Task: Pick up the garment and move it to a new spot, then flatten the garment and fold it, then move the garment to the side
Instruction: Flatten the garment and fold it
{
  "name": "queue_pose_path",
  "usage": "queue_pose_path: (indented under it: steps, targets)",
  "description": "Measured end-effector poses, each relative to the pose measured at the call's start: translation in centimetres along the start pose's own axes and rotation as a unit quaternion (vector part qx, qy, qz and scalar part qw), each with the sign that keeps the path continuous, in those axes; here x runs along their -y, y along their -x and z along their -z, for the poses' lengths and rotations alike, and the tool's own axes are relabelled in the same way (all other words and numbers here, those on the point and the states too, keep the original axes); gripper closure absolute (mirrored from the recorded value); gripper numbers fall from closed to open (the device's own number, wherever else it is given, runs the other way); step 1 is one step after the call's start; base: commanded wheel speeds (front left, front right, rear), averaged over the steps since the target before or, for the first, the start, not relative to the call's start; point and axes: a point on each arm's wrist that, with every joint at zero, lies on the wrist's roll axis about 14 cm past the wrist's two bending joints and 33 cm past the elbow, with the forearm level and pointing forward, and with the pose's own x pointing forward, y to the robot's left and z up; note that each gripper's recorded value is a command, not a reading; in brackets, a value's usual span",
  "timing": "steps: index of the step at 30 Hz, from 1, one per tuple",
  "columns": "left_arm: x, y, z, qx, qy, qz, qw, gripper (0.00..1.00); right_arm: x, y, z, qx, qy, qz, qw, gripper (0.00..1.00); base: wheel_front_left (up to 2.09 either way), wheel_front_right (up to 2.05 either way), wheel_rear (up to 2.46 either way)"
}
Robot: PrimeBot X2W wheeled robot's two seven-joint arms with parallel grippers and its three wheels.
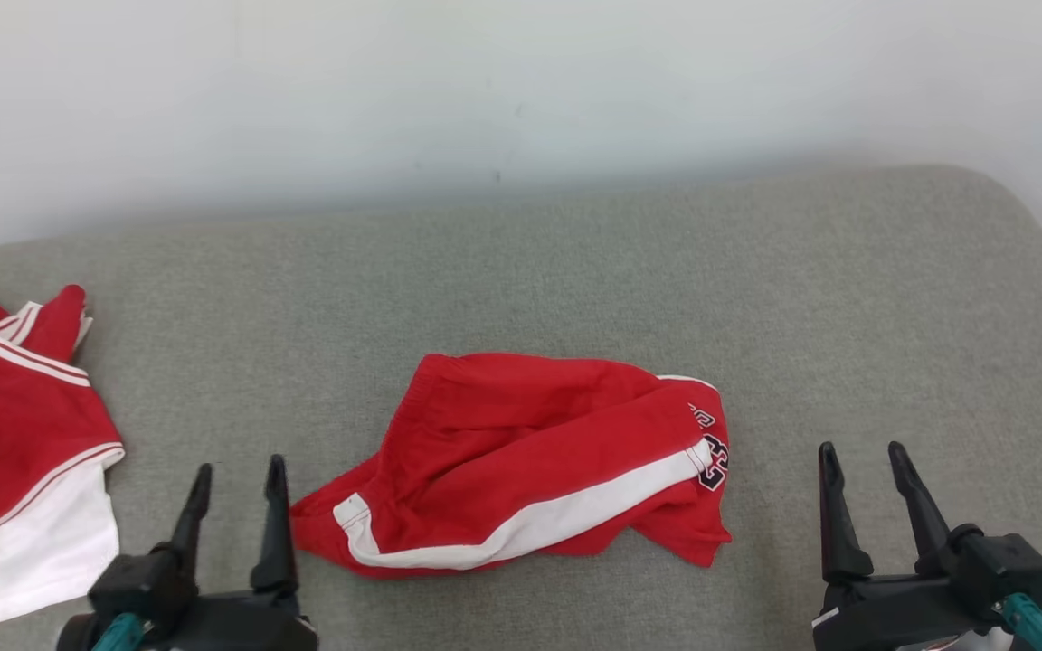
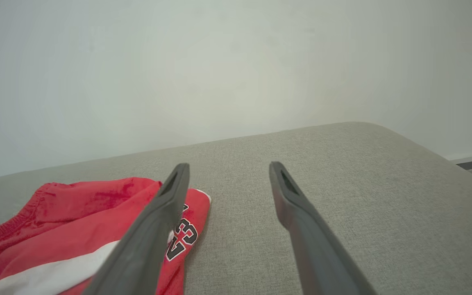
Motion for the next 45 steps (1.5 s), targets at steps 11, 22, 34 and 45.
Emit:
queue_pose_path:
  steps: [11,22,34,45]
  targets:
    - [-2.4,4.1,-3.8,0.057,-0.068,-0.025,0.996,0.00,-2.6,0.7,-0.1,0.000,0.007,-0.044,0.999,0.00,0.00,0.00,0.00]
    - [-3.5,6.9,-2.5,0.035,-0.092,-0.034,0.995,0.00,-3.5,1.2,0.4,-0.008,0.017,-0.068,0.998,0.00,0.00,0.00,0.00]
    - [-3.4,7.7,-0.7,0.007,-0.091,-0.037,0.995,0.00,-3.4,2.0,1.6,-0.027,0.015,-0.065,0.997,0.00,0.00,0.00,0.00]
    - [-1.0,3.8,-0.3,-0.003,-0.118,0.044,0.992,0.00,-4.0,0.2,2.5,-0.046,0.045,-0.101,0.993,0.00,0.00,0.00,0.00]
